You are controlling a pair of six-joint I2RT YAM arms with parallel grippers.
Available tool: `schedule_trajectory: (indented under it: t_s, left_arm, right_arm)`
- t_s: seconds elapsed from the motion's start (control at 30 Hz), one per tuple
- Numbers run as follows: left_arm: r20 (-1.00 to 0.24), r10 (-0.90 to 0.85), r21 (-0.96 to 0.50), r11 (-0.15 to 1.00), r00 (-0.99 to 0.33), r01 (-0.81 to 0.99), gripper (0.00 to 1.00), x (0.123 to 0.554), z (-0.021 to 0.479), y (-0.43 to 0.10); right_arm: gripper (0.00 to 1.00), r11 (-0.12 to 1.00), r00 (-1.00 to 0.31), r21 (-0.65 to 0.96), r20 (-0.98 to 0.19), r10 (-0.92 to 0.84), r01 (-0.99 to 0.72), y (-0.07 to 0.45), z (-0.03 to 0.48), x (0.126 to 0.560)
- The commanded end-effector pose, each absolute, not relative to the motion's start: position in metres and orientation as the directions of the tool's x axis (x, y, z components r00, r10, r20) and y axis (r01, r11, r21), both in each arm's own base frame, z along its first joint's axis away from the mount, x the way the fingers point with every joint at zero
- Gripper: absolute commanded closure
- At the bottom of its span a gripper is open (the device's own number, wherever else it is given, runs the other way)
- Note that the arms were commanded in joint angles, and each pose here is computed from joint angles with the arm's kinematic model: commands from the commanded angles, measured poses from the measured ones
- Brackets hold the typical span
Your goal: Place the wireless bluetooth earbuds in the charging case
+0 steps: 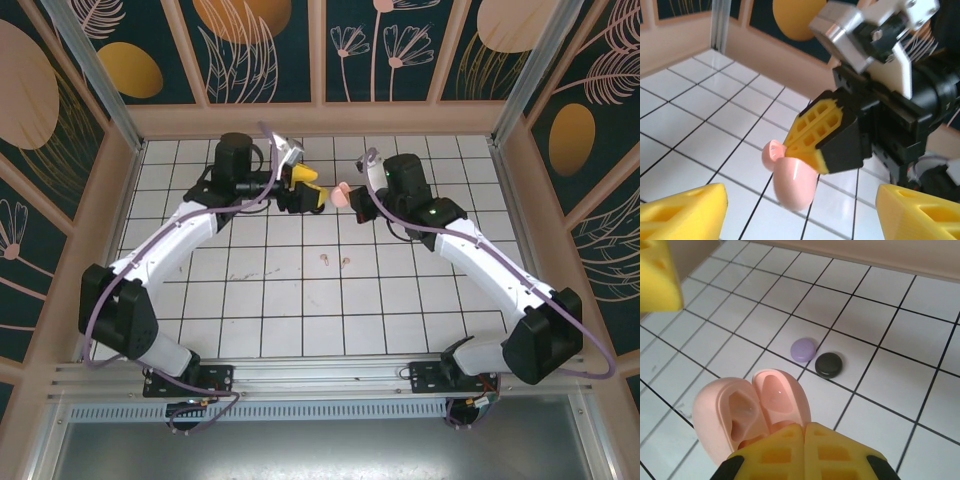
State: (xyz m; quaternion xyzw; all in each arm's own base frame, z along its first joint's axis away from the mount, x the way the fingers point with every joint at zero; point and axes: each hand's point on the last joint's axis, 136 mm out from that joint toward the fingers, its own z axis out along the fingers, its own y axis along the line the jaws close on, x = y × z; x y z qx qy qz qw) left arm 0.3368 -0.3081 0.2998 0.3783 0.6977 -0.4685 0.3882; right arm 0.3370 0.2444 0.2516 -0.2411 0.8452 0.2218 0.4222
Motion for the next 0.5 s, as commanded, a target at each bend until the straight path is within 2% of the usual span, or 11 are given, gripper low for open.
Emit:
schedule_trajectory:
  t_s: [0.0,0.17,0.27,0.47]
  left_arm:
    - [-0.824,0.324,-0.404,0.238,-0.464,0.883,0.22,0.321,0.265,-0.303]
    - [-0.771,0.400,-0.442,0.225,-0.496,0.868,0.24,0.319,0.248,-0.303]
    - [-0.741,0.426,-0.475,0.214,-0.519,0.854,0.28,0.316,0.236,-0.303]
    - [-0.726,0.428,-0.521,0.169,-0.538,0.837,0.31,0.306,0.232,-0.306]
  right_arm:
    - [1.00,0.764,-0.491,0.078,-0.807,-0.329,-0.640,0.239,0.237,0.333]
    - [1.00,0.730,-0.475,0.070,-0.800,-0.366,-0.680,0.242,0.234,0.325]
    - [1.00,0.713,-0.468,0.073,-0.799,-0.377,-0.697,0.243,0.231,0.320]
    - [1.00,0.682,-0.463,0.081,-0.792,-0.399,-0.727,0.249,0.223,0.312]
